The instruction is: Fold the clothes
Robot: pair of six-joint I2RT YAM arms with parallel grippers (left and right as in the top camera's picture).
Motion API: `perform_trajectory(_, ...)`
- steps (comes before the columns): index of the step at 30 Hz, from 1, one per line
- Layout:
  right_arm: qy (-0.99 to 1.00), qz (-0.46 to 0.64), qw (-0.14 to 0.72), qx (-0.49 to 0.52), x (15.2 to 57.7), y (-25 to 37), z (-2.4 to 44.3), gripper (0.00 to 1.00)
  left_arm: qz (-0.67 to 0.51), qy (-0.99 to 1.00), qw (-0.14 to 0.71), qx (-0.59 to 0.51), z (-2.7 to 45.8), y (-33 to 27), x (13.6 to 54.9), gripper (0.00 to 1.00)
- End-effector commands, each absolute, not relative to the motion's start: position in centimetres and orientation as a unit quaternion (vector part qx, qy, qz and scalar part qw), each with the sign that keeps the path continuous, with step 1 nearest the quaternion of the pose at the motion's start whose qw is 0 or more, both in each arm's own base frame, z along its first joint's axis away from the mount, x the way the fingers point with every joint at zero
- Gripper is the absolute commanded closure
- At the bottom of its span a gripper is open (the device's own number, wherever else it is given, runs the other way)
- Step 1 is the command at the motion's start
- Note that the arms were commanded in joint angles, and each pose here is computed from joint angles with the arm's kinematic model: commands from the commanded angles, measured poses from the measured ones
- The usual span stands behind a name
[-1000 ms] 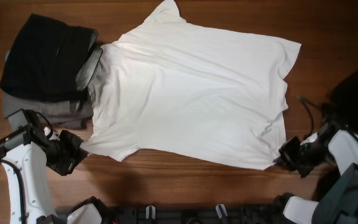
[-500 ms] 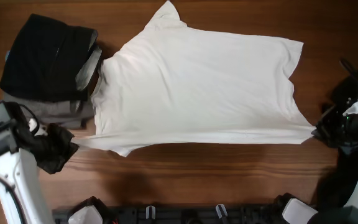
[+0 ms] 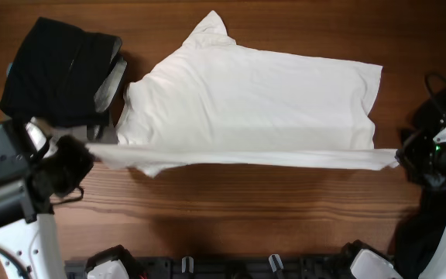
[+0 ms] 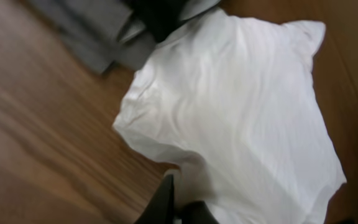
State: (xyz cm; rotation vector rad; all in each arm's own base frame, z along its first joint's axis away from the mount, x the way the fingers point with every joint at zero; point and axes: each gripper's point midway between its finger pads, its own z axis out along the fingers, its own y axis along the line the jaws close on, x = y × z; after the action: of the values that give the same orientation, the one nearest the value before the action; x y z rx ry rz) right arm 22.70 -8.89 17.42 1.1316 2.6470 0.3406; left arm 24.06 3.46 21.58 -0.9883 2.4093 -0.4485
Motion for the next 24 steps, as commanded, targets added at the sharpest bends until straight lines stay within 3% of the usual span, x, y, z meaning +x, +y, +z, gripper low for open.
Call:
perform_trajectory(1, 0.909, 0.137, 0.086, 0.384, 24.1, -8.3, 15.1, 0.96, -0.152, 0.902, 0.28, -0.291, 22.1, 1.7, 27.7, 0.96)
perform_trajectory(8, 0.912, 0.15, 0.105, 0.367, 29.2, -8.6, 12.3, 0.95, -0.104, 0.93, 0.299, -0.186, 18.8, -1.9, 34.7, 0.96)
perform_trajectory(14, 0.902, 0.157, 0.126, 0.381, 32.7, -9.3, 10.2, 0.92, -0.109, 0.918, 0.344, -0.166, 16.9, -3.3, 40.8, 0.96)
perform_trajectory(17, 0.901, 0.16, 0.136, 0.379, 34.2, -9.2, 9.4, 0.75, -0.112, 0.914, 0.354, -0.165, 16.1, -3.5, 42.3, 0.94)
perform_trajectory(18, 0.902, 0.161, 0.146, 0.374, 34.9, -9.2, 9.3, 0.63, -0.113, 0.912, 0.359, -0.164, 16.0, -3.5, 42.8, 0.88)
perform_trajectory(19, 0.903, 0.166, 0.152, 0.367, 35.3, -9.0, 9.3, 0.45, -0.114, 0.911, 0.362, -0.164, 15.8, -3.5, 43.1, 0.73)
perform_trajectory(20, 0.903, 0.167, 0.158, 0.362, 35.6, -9.0, 9.4, 0.34, -0.114, 0.91, 0.363, -0.164, 15.8, -3.5, 43.3, 0.61)
perform_trajectory(21, 0.905, 0.166, 0.161, 0.357, 35.7, -9.1, 9.4, 0.27, -0.113, 0.91, 0.362, -0.164, 15.8, -3.5, 43.2, 0.55)
perform_trajectory(23, 0.91, 0.161, 0.155, 0.348, 35.2, -9.4, 9.3, 0.23, -0.105, 0.917, 0.355, -0.151, 15.6, -3.4, 42.7, 0.42)
perform_trajectory(24, 0.91, 0.159, 0.145, 0.353, 34.6, -9.5, 9.1, 0.23, -0.103, 0.92, 0.348, -0.151, 15.5, -3.3, 42.3, 0.41)
